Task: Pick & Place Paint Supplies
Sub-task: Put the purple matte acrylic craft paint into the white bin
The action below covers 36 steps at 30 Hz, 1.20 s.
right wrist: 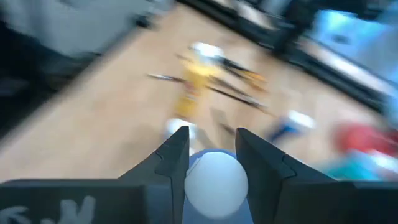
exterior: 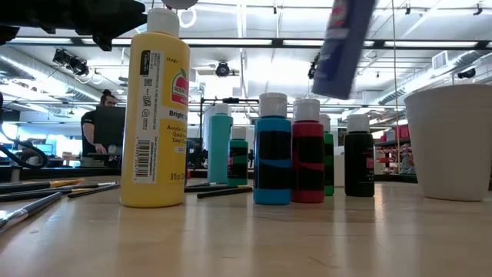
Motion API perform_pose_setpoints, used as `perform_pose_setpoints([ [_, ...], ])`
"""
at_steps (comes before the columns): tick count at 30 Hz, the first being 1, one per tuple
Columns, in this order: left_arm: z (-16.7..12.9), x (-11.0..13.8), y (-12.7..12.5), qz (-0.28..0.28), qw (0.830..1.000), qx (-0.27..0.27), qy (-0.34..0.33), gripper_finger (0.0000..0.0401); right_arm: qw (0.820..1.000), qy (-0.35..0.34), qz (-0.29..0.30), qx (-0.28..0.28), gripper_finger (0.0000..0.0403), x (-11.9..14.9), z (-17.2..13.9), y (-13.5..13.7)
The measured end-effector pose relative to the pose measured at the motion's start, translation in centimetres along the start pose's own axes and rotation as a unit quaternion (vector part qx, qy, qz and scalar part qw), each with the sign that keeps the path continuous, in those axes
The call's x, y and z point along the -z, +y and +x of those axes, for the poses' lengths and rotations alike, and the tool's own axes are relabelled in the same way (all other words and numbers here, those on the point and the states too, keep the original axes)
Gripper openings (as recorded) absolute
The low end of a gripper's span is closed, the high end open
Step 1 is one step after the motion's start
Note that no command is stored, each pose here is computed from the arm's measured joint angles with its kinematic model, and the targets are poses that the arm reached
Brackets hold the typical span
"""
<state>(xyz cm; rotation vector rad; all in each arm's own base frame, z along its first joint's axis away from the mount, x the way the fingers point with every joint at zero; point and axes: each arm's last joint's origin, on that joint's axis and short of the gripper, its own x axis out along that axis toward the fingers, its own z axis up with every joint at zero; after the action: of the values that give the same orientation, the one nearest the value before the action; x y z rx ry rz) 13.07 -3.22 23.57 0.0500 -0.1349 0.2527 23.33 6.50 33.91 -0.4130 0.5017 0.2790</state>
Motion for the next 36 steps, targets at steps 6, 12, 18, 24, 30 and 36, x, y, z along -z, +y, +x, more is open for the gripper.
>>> perform_pose_setpoints([
  [6, 0.0, -0.1, 0.0, 0.012, 1.000, -0.001, -0.005, 0.0145, 0.993, 0.049, 0.014, 0.105, 0.0114, 1.4, -0.7, -4.0],
  [12, 0.0, -0.1, 0.0, 0.012, 1.000, -0.001, -0.005, 0.0145, 0.979, 0.108, 0.073, 0.157, 0.0116, 5.0, -0.6, -7.7],
  [18, 0.0, -0.2, 0.0, 0.010, 1.000, -0.001, -0.007, 0.0145, 0.974, 0.099, 0.120, 0.166, 0.0117, 8.8, -0.1, -10.1],
  [24, 0.0, -0.4, 0.1, 0.004, 1.000, -0.003, -0.017, 0.0145, 0.967, 0.085, 0.144, 0.195, 0.0117, 12.7, 0.7, -11.0],
  [30, 0.0, -0.4, 0.1, 0.006, 1.000, -0.003, -0.017, 0.0145, 0.950, 0.109, 0.199, 0.215, 0.0118, 16.5, 0.8, -11.0],
  [36, 0.0, -0.6, 0.1, 0.013, 1.000, -0.005, -0.028, 0.0145, 0.939, 0.079, 0.234, 0.241, 0.0118, 18.3, 0.7, -11.1],
])
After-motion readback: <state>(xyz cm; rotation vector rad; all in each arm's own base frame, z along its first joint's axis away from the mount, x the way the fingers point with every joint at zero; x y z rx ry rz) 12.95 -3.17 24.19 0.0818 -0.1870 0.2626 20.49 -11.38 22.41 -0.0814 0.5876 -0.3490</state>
